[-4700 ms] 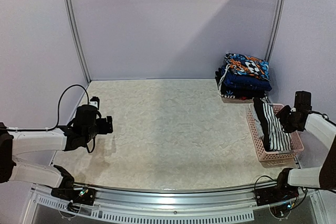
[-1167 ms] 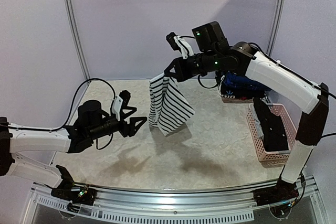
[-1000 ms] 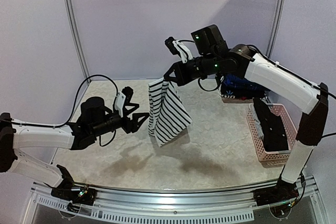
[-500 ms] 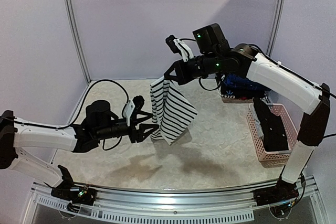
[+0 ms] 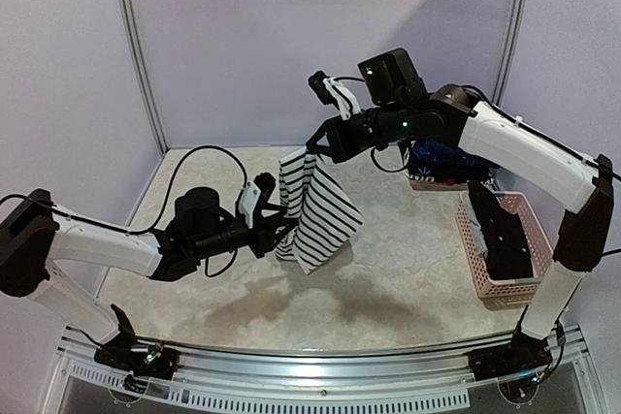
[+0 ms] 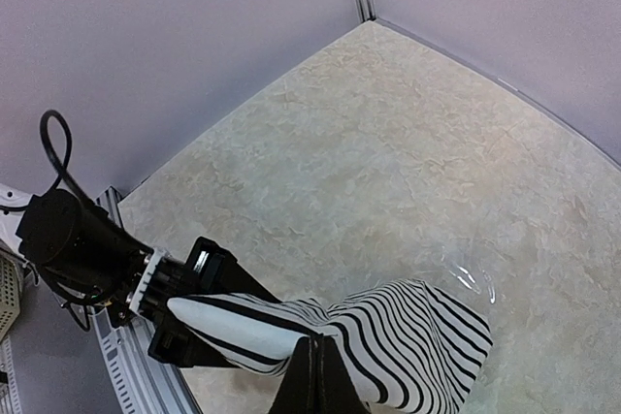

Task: Fold and stack the mixed laundry pile
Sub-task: Pass from the right arm to the left

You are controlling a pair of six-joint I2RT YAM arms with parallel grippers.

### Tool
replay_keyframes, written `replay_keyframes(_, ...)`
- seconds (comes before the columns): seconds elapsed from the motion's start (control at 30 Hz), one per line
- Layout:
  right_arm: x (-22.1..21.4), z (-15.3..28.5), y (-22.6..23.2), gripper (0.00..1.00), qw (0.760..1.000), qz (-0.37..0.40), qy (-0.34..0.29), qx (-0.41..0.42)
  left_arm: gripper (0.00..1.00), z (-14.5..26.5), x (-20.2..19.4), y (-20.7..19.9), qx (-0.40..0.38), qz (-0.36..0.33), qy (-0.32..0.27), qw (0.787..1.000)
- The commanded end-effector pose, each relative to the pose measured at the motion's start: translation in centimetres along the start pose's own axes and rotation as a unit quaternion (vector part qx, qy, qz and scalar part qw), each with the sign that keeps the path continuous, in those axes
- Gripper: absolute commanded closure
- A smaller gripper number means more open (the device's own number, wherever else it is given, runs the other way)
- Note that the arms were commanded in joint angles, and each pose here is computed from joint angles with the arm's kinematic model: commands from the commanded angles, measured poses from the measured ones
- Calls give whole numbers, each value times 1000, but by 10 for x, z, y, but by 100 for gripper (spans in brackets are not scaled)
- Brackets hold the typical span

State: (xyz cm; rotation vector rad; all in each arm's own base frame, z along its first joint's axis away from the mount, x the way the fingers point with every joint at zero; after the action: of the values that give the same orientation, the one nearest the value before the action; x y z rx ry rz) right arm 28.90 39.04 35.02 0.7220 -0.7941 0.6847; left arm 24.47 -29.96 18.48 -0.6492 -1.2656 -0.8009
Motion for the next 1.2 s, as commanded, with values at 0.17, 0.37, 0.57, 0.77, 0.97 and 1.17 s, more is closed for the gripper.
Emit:
replay_keyframes(0.17, 2, 18, 0, 100, 1000, 1, -25, -16, 100, -10, 21, -10, -17, 24, -35, 999)
replay_keyframes(0.37, -3, 7, -23, 99, 996, -2, -26, -87, 100, 0, 30, -27, -51, 41, -18, 998)
replay_keyframes(0.57, -16, -9, -47, 89, 990, -5, -8, -139, 100, 10, 40, -34, -59, 58, -2, 997)
replay_keyframes(0.77, -29, -12, -57, 58, 988, -4, 6, -157, 100, 14, 47, -28, -38, 80, 10, 996)
replay_keyframes(0.97, -35, 10, -61, 26, 984, 2, -8, -176, 100, 4, 55, -27, -37, 107, 8, 994)
replay_keyframes(1.17, -54, 37, -69, 17, 977, 2, -18, -214, 100, -15, 62, -14, 13, 160, -1, 987)
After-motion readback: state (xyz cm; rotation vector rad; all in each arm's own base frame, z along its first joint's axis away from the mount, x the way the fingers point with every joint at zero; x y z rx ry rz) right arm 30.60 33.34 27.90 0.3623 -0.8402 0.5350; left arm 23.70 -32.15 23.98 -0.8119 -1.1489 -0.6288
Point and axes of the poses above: each gripper's point midway between its finger pads, its own z axis back along the fingers, its own y axis along the line the jaws close on, x = y × z, the point moved 4 cm from there along z, back along the fingers, and after that the axes turned 2 degrees about -z, right-handed, at the moved point
